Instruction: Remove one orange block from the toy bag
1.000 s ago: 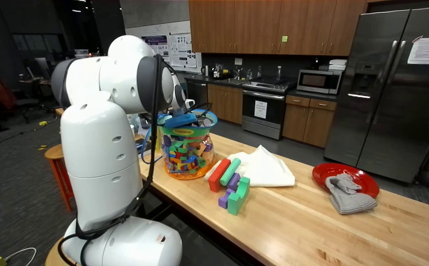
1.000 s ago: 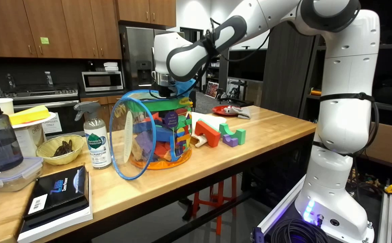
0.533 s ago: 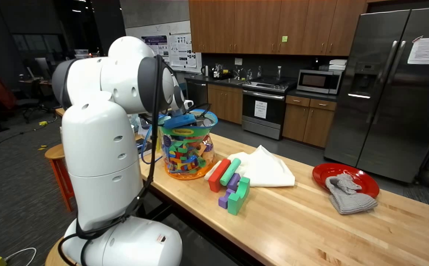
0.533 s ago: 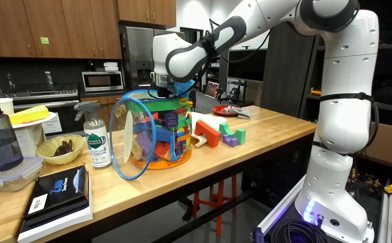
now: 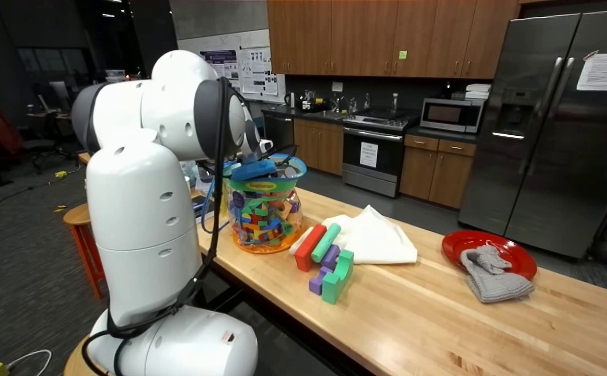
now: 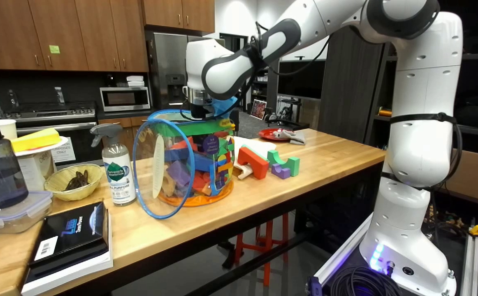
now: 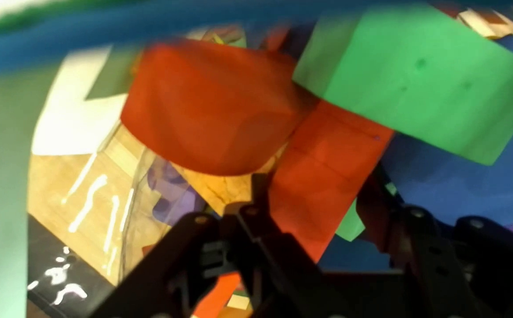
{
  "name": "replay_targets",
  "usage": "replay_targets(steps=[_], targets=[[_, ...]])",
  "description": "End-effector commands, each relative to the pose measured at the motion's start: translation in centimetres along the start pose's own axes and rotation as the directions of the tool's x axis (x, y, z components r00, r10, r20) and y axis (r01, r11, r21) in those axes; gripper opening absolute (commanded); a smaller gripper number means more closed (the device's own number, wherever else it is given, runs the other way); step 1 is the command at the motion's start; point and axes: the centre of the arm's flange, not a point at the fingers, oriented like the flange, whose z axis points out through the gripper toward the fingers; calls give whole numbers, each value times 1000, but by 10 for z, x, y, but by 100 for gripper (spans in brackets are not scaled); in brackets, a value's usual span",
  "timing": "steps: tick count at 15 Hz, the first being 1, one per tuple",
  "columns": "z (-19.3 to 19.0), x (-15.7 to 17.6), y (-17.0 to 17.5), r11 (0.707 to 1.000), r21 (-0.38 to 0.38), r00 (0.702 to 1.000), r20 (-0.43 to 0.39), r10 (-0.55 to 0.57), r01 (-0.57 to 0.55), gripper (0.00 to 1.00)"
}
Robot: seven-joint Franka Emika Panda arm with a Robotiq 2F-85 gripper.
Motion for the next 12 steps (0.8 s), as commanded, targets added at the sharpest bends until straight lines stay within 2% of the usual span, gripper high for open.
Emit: replay_targets(steps=[1, 4, 8, 12], targets=[[-8, -6, 5, 999, -29, 999, 1, -35, 35, 28], [-18, -3, 7, 999, -26, 999, -9, -38, 38, 23], [-36, 1, 2, 999, 45, 1000, -26, -14, 15, 18], [-56, 6, -1, 996, 85, 999, -39, -11, 14, 17]])
